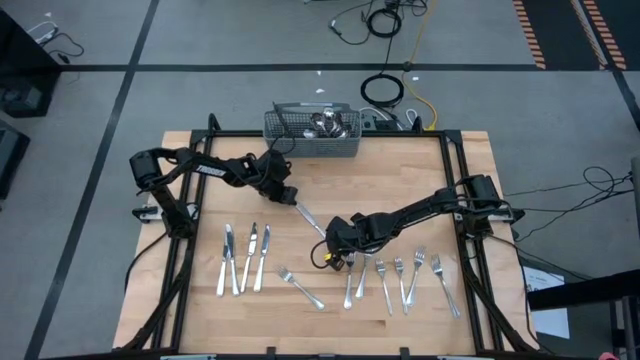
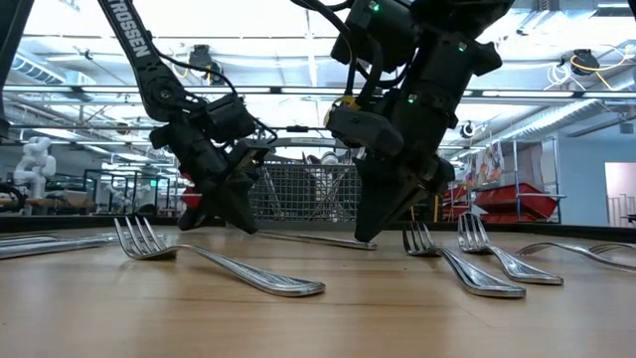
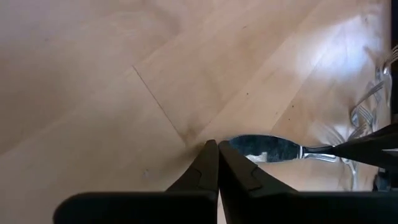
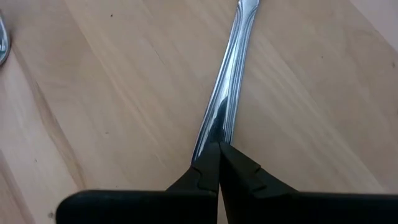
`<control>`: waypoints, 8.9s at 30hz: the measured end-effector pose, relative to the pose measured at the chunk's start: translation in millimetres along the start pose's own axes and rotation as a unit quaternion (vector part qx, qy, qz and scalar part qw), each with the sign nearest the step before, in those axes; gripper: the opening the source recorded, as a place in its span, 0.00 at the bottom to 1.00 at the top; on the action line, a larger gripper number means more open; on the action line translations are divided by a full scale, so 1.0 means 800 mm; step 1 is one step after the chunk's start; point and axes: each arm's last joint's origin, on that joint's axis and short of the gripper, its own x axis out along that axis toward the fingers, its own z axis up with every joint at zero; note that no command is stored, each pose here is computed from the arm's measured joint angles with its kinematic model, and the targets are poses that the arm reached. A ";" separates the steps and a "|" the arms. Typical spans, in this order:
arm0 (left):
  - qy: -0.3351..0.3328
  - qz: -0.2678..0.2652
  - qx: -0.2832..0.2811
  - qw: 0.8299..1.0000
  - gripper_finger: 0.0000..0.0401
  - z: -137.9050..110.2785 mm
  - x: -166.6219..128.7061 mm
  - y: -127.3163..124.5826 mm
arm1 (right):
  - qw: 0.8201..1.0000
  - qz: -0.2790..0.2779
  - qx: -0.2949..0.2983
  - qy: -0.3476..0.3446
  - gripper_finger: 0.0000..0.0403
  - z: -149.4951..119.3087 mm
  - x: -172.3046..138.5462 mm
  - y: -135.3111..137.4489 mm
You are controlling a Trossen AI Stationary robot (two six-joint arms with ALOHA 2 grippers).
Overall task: Sort silverware
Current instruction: Put the silver knife into the gray utensil holder
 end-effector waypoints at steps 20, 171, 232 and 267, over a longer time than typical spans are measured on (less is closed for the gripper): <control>-0.024 -0.084 -0.026 0.996 0.00 0.012 -0.023 -0.025 | 0.995 0.006 -0.002 -0.103 0.43 0.049 -0.064 -0.020; 0.006 -0.040 0.007 0.999 0.30 0.001 0.030 0.000 | 0.998 0.004 -0.057 0.022 0.00 -0.016 -0.011 0.011; 0.053 -0.018 0.075 0.996 0.03 -0.015 0.028 -0.001 | 0.997 0.010 -0.078 0.028 0.00 -0.017 -0.011 0.011; 0.049 -0.065 0.051 0.995 0.00 0.004 0.025 -0.018 | 0.999 0.026 -0.019 -0.043 0.43 0.031 -0.005 -0.012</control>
